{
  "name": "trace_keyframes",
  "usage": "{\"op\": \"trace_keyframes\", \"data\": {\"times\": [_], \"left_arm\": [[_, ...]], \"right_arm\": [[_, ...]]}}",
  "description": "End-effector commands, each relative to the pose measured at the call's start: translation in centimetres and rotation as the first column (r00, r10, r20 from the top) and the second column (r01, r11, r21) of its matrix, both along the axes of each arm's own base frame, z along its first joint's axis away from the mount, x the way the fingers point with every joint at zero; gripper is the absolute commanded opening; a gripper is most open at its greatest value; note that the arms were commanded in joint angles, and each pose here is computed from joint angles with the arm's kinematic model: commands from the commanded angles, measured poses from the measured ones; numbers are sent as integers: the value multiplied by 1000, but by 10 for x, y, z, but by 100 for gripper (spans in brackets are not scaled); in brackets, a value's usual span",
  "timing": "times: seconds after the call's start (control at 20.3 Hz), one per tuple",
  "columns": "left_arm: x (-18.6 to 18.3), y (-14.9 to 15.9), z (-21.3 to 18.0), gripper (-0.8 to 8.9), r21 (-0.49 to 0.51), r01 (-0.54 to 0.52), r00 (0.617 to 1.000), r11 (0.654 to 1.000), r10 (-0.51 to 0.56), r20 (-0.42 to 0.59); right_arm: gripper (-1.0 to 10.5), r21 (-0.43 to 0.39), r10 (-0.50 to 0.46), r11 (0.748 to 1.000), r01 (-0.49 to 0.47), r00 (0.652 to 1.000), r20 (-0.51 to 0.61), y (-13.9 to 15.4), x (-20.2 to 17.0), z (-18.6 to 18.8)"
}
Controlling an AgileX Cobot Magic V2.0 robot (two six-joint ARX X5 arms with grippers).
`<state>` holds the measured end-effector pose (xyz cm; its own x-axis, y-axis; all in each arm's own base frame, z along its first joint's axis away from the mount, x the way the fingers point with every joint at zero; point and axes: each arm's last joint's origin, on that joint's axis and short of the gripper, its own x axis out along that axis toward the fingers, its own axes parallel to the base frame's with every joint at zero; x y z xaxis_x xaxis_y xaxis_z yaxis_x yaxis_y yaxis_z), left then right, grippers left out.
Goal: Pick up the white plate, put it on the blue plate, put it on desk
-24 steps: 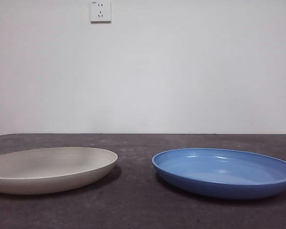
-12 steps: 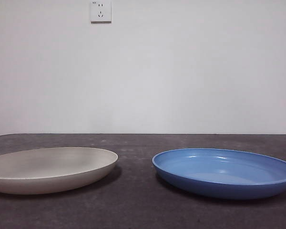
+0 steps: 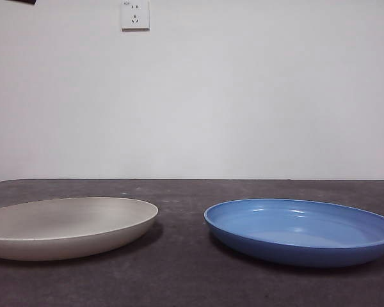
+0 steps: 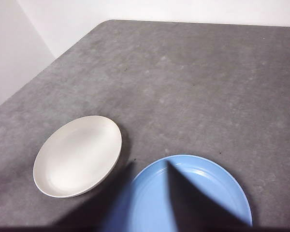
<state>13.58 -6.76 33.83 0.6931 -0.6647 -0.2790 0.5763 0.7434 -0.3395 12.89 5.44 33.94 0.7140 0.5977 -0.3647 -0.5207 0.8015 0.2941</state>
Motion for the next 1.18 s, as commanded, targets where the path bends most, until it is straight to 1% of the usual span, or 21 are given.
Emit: {"op": "trace_keyframes", "data": {"times": [0.05, 0.15, 0.25, 0.79, 0.89, 1.04, 1.18], "left_arm": [[-1, -1, 6, 600, -11, 28, 1000, 1000, -28, 3], [-2, -1, 5, 600, -10, 38, 999, 999, -38, -7], [-2, -1, 4, 600, -7, 41, 999, 999, -41, -18], [-3, 0, 2, 599, -3, 41, 998, 999, -41, -44], [-4, -1, 1, 598, -32, 51, 995, 998, -53, -81], [-6, -1, 1, 596, -61, 70, 981, 996, -79, -176], [-7, 5, 7, 596, -41, 36, 967, 998, -45, -252]], "right_arm": [[437, -2, 6, 1000, -6, 1000, 26, 1, 0, 5], [520, -3, 2, 1000, -2, 1000, 26, 0, 0, 5], [555, -4, 0, 1000, 0, 1000, 26, 0, 0, 5], [556, 0, 5, 1000, -5, 1000, 16, 0, 0, 4], [556, -1, 8, 1000, -8, 1000, 1, 0, -1, 3], [556, -12, 8, 1000, -8, 1000, -31, -1, -6, 1], [556, -19, 5, 1000, -6, 999, -53, -3, -10, 0]]}}
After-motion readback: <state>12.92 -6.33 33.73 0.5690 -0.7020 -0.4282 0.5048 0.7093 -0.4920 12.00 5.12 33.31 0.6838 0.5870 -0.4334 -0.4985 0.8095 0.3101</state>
